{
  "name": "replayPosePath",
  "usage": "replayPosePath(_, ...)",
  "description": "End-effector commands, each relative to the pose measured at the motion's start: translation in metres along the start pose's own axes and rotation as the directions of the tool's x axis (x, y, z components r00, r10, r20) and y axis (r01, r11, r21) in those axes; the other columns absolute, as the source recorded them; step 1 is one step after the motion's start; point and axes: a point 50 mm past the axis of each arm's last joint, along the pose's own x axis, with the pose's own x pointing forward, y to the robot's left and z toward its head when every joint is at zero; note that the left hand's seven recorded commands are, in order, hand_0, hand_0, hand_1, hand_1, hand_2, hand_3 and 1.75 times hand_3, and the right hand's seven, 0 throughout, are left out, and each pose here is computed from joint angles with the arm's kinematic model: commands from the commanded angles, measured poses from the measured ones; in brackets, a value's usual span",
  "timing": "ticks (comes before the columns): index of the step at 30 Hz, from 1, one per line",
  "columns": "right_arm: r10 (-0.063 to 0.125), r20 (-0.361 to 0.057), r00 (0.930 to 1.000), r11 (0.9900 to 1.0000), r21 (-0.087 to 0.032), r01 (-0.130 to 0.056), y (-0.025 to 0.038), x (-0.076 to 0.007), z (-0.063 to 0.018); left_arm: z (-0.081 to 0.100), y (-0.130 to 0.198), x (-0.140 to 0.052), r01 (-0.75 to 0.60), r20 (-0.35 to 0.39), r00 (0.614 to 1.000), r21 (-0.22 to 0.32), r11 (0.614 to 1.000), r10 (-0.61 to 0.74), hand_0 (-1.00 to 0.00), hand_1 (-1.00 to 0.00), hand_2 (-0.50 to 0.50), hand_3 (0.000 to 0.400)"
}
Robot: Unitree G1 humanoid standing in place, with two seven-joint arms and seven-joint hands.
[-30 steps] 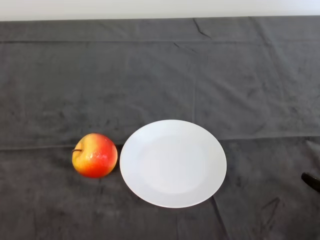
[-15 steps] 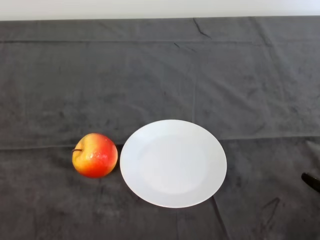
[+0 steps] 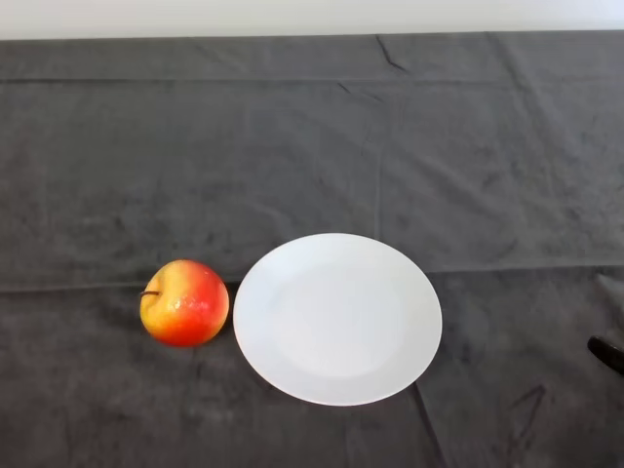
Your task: Move the apple to the plate
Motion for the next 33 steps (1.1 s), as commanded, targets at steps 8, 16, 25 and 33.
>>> replayPosePath(8, -0.024, -0.086, 0.9960, 0.9996, -0.014, 0.023, -0.0074, -0.0042, -0.0175, 0.051, -0.007, 0.026, 0.106, 0.203, 0.971, 0.099, 0.989, -0.124, 0.00, 0.00, 0.00, 0.000)
replayPosePath(16, -0.025, -0.086, 0.9960, 0.9996, -0.014, 0.023, -0.0074, -0.0042, -0.0175, 0.079, -0.023, 0.031, 0.166, 0.306, 0.930, 0.150, 0.975, -0.205, 0.00, 0.00, 0.00, 0.000)
replayPosePath(25, -0.025, -0.086, 0.9960, 0.9996, -0.014, 0.023, -0.0074, -0.0042, -0.0175, 0.108, -0.051, 0.022, 0.220, 0.412, 0.871, 0.162, 0.962, -0.268, 0.00, 0.00, 0.00, 0.000)
replayPosePath(33, -0.024, -0.086, 0.9960, 0.9996, -0.014, 0.023, -0.0074, -0.0042, -0.0175, 0.136, -0.067, 0.003, 0.281, 0.506, 0.800, 0.162, 0.946, -0.324, 0.00, 0.00, 0.00, 0.000)
